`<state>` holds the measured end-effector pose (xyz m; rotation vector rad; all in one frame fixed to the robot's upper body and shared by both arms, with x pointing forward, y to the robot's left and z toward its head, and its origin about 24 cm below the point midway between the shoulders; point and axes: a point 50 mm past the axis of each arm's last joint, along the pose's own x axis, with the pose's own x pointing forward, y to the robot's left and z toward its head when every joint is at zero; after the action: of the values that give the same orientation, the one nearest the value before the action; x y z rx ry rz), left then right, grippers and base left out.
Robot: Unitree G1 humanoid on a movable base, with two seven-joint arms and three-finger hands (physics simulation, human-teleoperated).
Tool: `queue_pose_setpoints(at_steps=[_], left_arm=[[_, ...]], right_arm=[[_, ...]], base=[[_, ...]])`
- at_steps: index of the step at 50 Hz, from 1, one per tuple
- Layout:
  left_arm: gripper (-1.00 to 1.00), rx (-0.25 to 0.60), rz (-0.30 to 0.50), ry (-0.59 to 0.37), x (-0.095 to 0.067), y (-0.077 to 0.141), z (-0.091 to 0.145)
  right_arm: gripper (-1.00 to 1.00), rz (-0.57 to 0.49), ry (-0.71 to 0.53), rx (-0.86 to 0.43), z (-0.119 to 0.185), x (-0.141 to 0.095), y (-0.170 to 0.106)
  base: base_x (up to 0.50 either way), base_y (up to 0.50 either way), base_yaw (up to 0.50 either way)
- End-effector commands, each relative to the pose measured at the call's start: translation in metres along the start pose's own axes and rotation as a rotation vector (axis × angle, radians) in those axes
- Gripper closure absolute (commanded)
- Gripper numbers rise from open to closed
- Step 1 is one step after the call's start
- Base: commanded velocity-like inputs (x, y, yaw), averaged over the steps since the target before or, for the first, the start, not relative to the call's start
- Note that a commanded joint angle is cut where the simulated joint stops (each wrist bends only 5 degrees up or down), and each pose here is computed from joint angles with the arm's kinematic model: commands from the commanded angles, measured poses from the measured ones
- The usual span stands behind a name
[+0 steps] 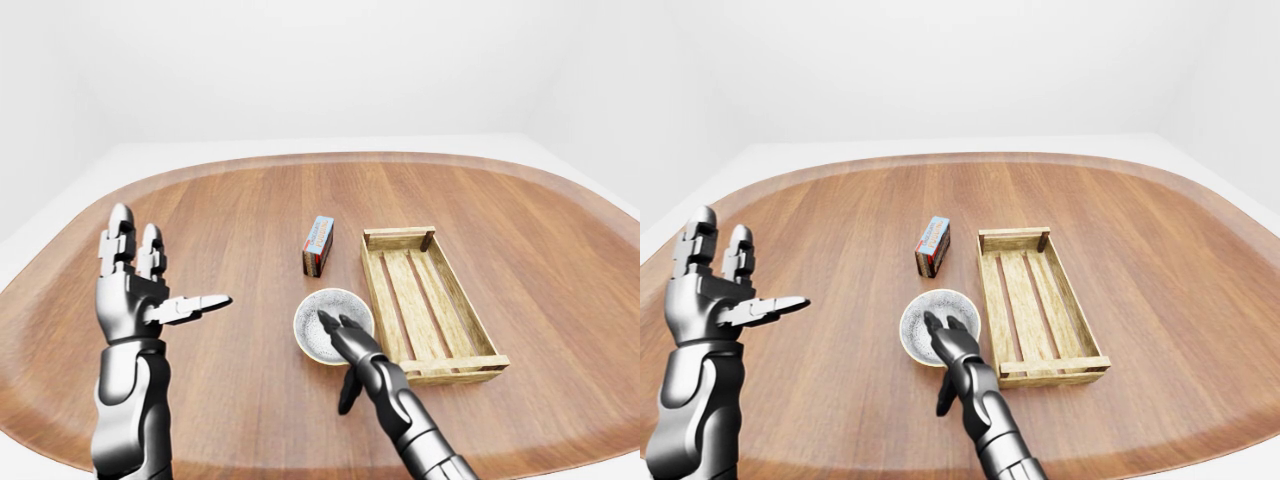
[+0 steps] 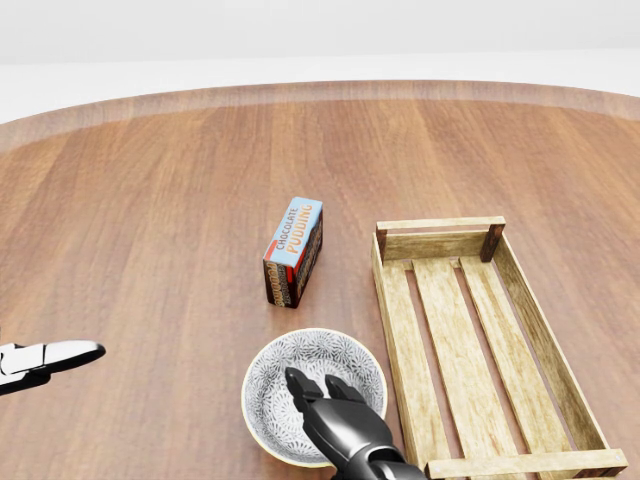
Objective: Pick up the bowl on the left and put it in the tray.
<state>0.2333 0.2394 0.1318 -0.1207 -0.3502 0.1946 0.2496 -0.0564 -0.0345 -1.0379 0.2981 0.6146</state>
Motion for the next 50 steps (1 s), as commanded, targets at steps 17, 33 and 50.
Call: queue_pose_setpoints(at_steps=[17,33,50], left_arm=[[-1.00,-0.001,0.001,0.005,0.000,0.000,-0.001],[-1.00,0.000,-0.003,0.005,-0.001,-0.001,-0.001],[-1.00,-0.002,-0.007,0.003,-0.001,-0.002,-0.001]], right_arm=[[1.00,0.039,0.027,0.018,-0.004,0.003,0.018],[1.00,0.037,-0.022,-0.019,0.013,0.007,0.005],[1.00,-0.009,-0.139,-0.122,0.053,0.002,-0.026]], base=[[0.00,0.00,0.00],[0.00,0.00,0.00],[0.00,0.00,0.00]])
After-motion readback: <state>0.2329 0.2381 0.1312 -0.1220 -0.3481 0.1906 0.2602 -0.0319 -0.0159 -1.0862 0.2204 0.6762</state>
